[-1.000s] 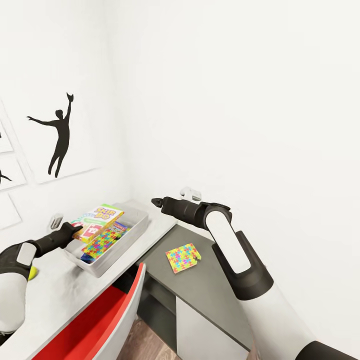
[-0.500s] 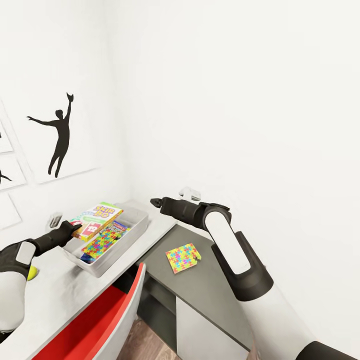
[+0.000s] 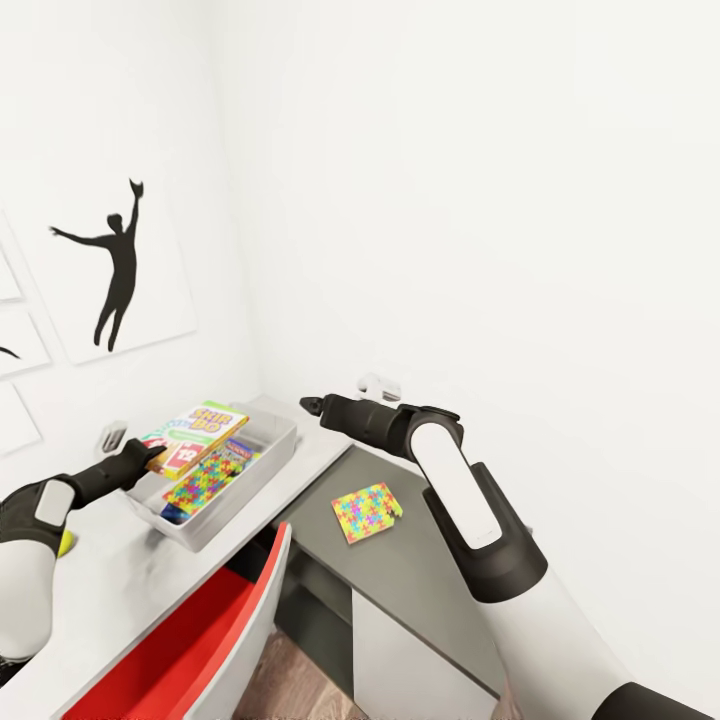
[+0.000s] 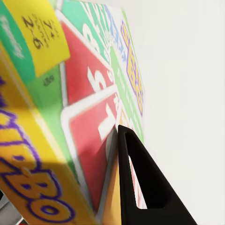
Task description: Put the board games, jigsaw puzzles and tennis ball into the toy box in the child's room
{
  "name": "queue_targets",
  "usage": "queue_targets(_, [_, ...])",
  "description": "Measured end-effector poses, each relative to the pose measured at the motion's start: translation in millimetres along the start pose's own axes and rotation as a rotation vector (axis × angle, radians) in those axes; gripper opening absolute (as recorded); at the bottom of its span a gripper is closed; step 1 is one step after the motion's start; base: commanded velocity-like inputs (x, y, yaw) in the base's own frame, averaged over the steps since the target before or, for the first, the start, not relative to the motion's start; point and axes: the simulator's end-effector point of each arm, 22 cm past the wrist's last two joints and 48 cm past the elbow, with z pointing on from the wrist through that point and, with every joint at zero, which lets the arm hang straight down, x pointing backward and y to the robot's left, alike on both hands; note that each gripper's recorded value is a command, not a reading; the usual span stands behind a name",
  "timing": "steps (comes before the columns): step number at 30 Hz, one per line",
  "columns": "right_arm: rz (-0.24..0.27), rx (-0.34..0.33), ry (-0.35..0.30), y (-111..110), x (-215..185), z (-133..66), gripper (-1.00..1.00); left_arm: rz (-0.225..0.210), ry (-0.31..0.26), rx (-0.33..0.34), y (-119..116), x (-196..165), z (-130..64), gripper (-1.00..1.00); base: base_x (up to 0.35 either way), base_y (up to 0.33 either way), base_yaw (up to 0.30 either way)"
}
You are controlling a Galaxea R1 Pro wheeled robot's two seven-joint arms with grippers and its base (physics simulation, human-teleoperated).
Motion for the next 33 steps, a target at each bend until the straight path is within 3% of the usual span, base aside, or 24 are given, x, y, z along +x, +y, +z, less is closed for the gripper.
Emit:
queue_targets(6, [0.010, 0.004, 0.005, -5, 2, 3.2, 1.00, 0.006, 0.000, 0.013, -7, -2, 6.1, -1.00, 0.000, 0.000, 0.000])
queue_targets(13, [0.014, 0.005, 0.019, -9, 6, 7.3, 1.00, 0.067, 0.015, 0.041, -38, -13, 20.7, -1.00, 0.000, 0.000, 0.000])
queue_targets(21, [0.019, 0.006, 0.031, -14, 10, 11.6, 1.00, 0.091, 0.014, 0.066, -62, -24, 31.6, -1.00, 0.000, 0.000, 0.000])
queue_targets(26, [0.024, 0.008, 0.037, -17, 13, 14.5, 1.00, 0.127, 0.038, 0.051, -62, -18, 38.3, -1.00, 0.000, 0.000, 0.000])
queue_targets(33, [0.028, 0.010, 0.041, -20, 14, 18.3, 1.00, 0.132, 0.050, 0.040, -56, -13, 43.2, -1.00, 0.000, 0.000, 0.000])
